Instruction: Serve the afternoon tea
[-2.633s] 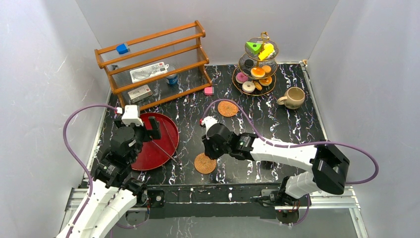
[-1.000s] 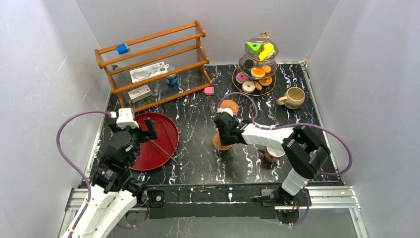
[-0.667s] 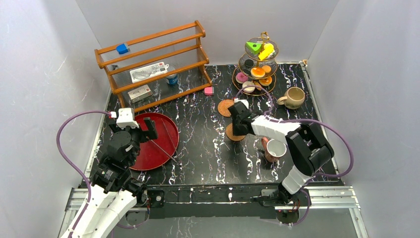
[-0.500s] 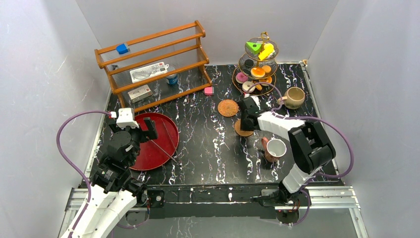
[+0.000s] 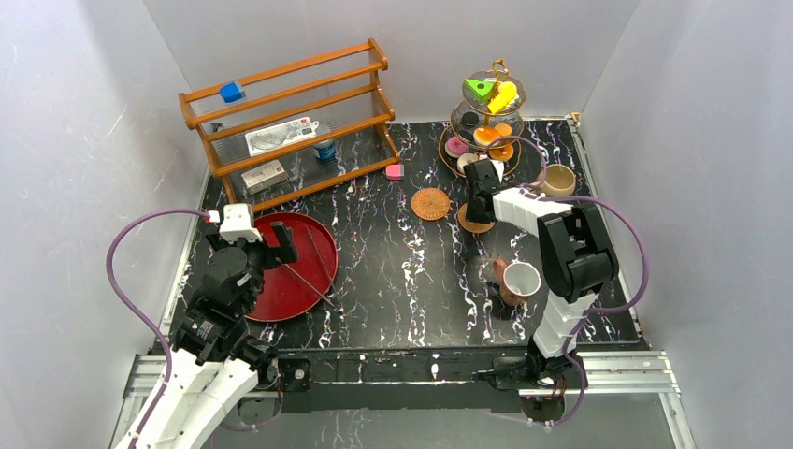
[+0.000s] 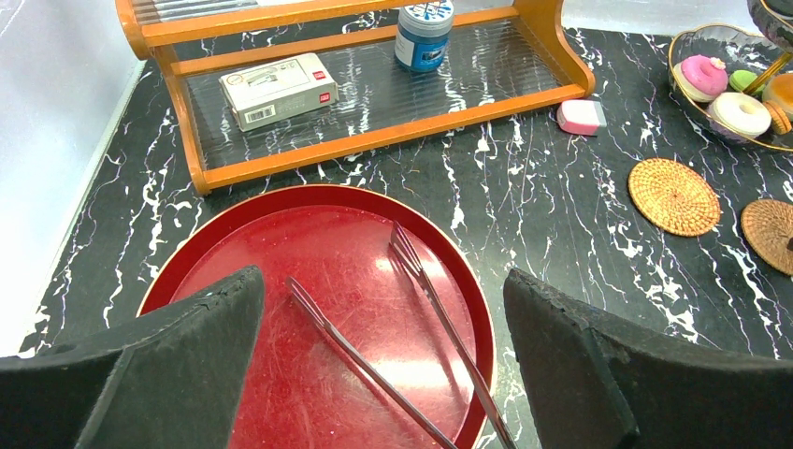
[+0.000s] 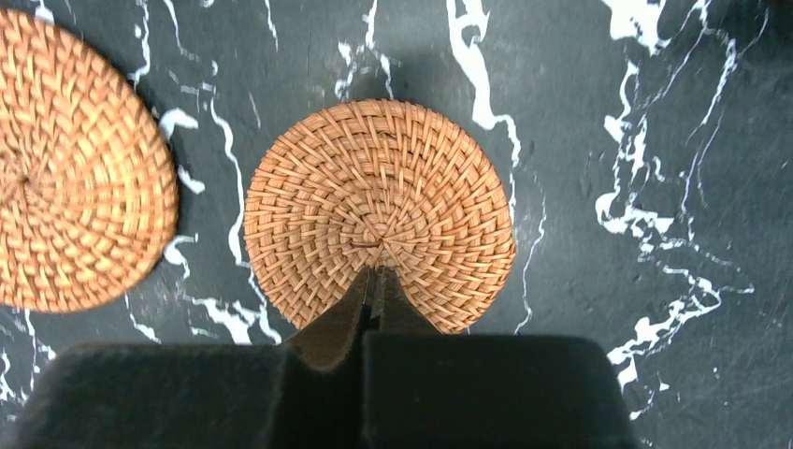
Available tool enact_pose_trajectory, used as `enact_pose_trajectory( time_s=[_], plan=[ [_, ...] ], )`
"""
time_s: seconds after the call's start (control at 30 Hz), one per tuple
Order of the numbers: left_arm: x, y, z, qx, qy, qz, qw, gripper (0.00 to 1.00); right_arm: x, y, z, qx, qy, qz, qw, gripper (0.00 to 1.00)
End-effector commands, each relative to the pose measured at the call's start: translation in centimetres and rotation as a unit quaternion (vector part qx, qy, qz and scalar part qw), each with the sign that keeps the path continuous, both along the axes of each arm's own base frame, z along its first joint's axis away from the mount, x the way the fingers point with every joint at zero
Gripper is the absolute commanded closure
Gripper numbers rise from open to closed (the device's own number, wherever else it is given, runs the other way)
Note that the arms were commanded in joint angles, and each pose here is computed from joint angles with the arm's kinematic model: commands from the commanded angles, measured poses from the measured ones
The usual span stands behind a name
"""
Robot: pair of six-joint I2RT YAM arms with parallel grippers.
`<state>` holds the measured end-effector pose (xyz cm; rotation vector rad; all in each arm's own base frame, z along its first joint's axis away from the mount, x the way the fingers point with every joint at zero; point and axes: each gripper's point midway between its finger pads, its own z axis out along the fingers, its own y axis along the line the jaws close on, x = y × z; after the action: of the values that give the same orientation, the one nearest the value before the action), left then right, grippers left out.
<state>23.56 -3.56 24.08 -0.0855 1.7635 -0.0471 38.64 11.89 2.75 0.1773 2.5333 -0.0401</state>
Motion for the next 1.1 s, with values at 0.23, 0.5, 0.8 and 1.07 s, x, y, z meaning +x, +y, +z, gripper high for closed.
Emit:
enact_pose_trajectory(
  time_s=[0.23,0.5,0.8,1.07],
  plan=[
    [0.1,0.1,0.6,-0.001,-0.008,0.003,1.0,0.04,2.4,-2.1,0.1,-0.028,-0.005,-0.026,0.999,1.0],
    [0.1,0.0,0.4,0.0,-0.004,0.002,1.0,0.04,3.6,-2.1,6.4,0.009,-0.081,-0.07,0.994,0.73],
    [0.1,0.0,0.4,0.001,-0.002,0.003,1.0,0.04,3.2,-6.5,11.6,-0.017,-0.163,-0.196,0.967,0.52],
    [0.1,0.1,0.5,0.001,-0.003,0.004,1.0,0.04,3.4,-10.8,13.0,-0.046,-0.185,-0.293,0.937,0.39]
  ],
)
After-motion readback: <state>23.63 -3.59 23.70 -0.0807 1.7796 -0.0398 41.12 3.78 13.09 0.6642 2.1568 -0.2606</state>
